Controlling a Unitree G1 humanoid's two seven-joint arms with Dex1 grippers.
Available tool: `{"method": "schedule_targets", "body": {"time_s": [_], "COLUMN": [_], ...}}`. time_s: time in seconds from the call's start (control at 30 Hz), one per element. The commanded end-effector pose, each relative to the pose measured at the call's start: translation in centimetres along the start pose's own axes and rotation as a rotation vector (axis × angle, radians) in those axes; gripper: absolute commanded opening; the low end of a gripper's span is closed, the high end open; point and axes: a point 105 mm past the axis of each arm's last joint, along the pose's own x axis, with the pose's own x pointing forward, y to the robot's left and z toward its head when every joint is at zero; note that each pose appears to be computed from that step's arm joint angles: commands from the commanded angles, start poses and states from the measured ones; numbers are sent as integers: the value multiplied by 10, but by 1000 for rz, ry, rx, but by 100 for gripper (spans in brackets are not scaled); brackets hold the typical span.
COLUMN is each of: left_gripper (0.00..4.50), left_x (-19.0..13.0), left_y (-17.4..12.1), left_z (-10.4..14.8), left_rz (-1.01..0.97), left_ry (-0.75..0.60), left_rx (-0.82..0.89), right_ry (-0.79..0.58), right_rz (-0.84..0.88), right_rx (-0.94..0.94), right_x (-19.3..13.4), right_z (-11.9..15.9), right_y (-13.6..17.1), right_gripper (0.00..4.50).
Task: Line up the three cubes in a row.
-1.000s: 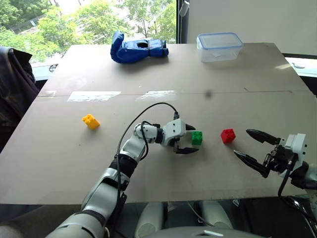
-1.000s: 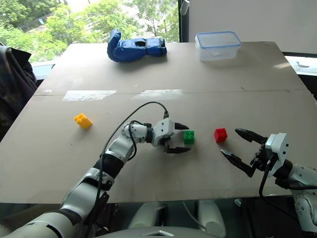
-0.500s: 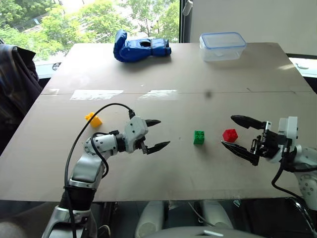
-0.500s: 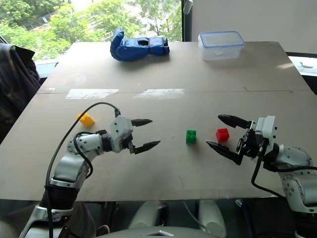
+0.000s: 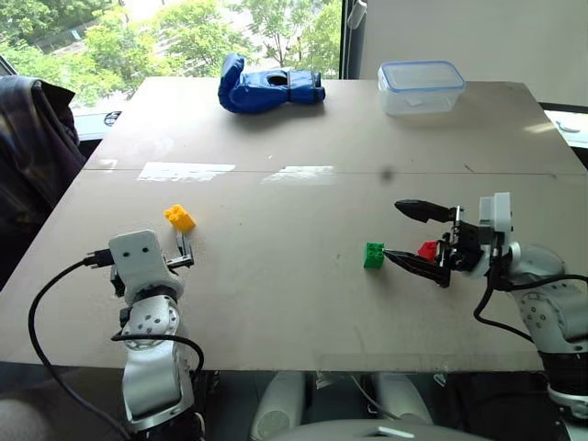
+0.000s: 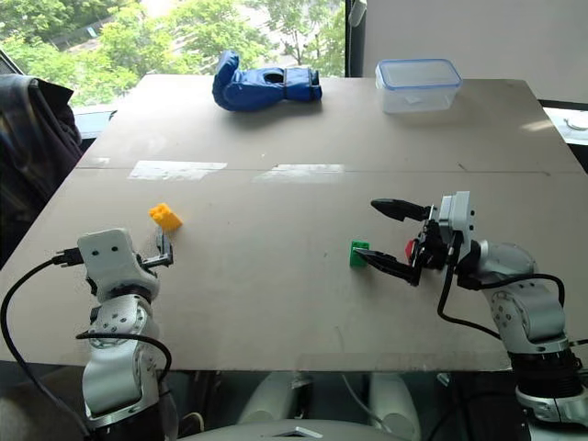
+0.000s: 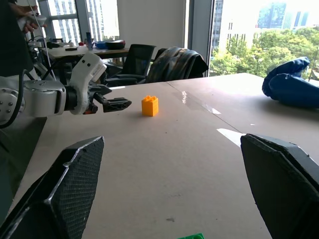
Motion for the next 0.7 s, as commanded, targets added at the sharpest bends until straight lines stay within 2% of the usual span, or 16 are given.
{"method": "schedule_targets", "body": {"time_s": [0.03,0.37,0.7], "left_gripper": [448,448,448], "left_x": [11,45,56], "left_y": [-9,-29,-41], "left_z": [4,16,9], "left_rz": [26,-29,21], "left_ry": [11,-31,2], "left_rx": [37,50,-25], "right_ry": [-23,0,11], "right_rz": [31,-3,-28], "right_rx": [-29,-33,-30], "right_x": [4,3,3], "right_z": [7,7,6], "right_y": [4,4,6], "right_gripper": [450,450,450]}}
